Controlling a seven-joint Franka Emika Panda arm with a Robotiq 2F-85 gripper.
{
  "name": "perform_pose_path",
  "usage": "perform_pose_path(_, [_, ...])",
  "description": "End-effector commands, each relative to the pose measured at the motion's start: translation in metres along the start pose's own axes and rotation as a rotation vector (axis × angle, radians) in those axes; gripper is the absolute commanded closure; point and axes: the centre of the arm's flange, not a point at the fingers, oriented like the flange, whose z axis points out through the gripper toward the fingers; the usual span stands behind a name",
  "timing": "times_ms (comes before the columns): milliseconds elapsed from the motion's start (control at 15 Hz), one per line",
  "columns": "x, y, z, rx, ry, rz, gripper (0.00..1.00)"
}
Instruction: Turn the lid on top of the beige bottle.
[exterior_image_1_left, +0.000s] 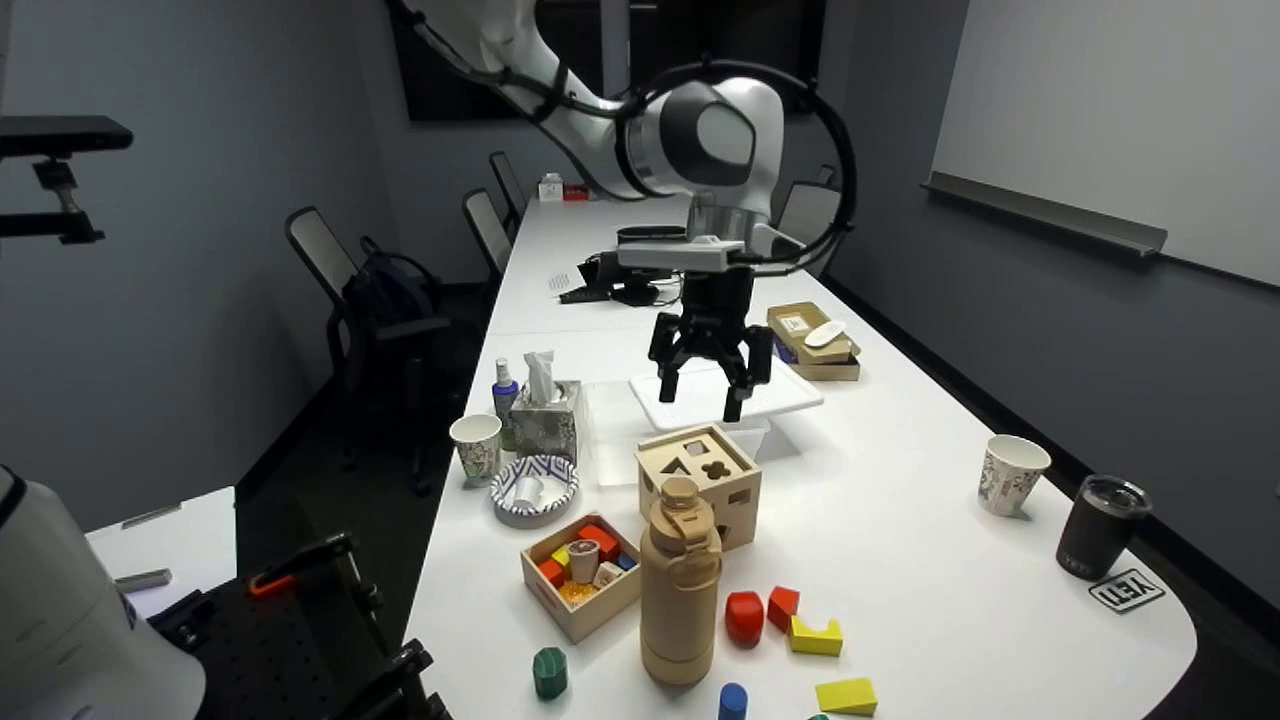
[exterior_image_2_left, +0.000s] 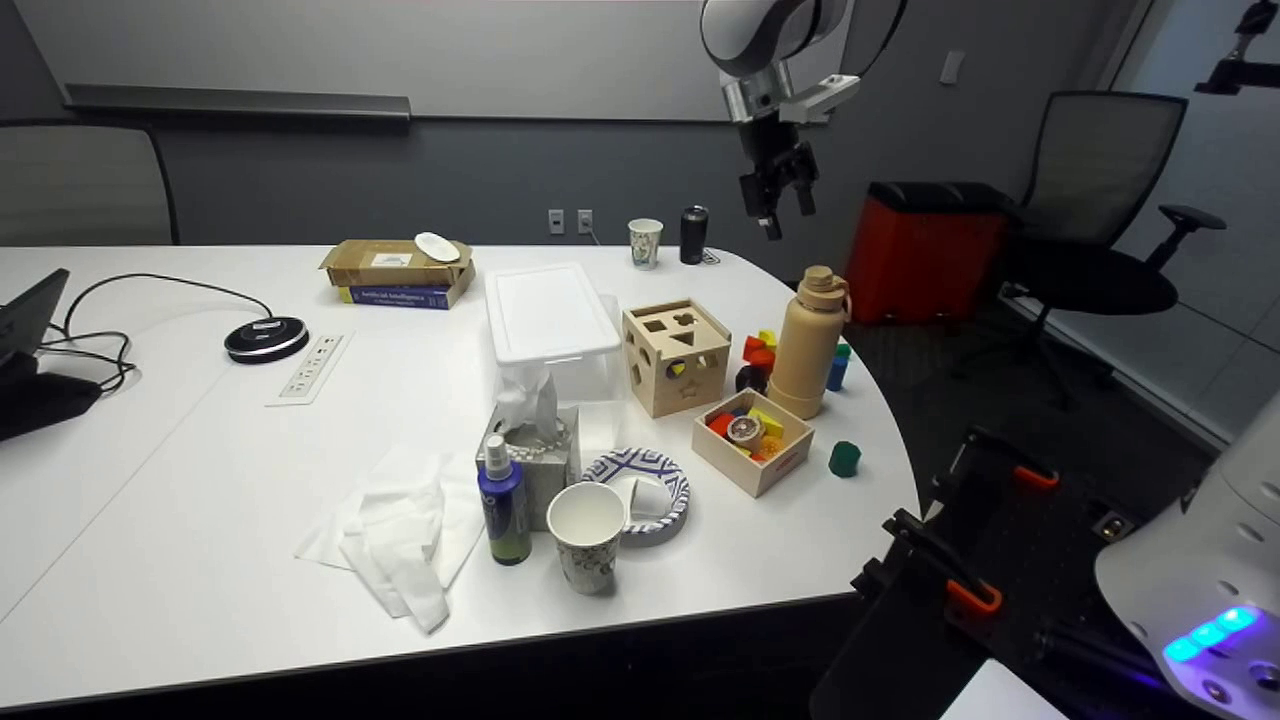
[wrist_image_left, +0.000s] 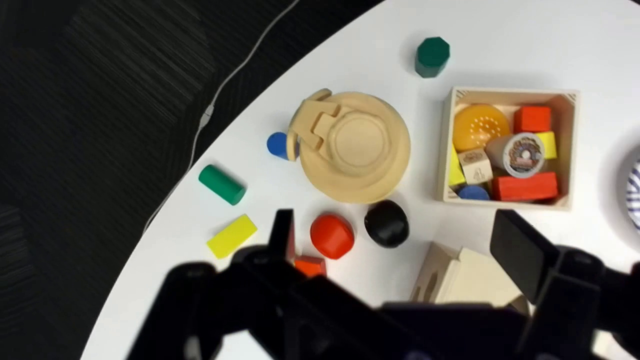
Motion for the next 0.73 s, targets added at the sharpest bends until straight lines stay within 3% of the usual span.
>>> perform_pose_path(0, [-0.053,0.001,-0.06,0.119,0.089,0.138,0.0])
perform_pose_path(400, [-0.104,0.0,-0.115,0.248,0.233,0.398,0.0])
perform_pose_path(667, [-0.121,-0.003,-0.125,0.256,0.264,0.49,0.0])
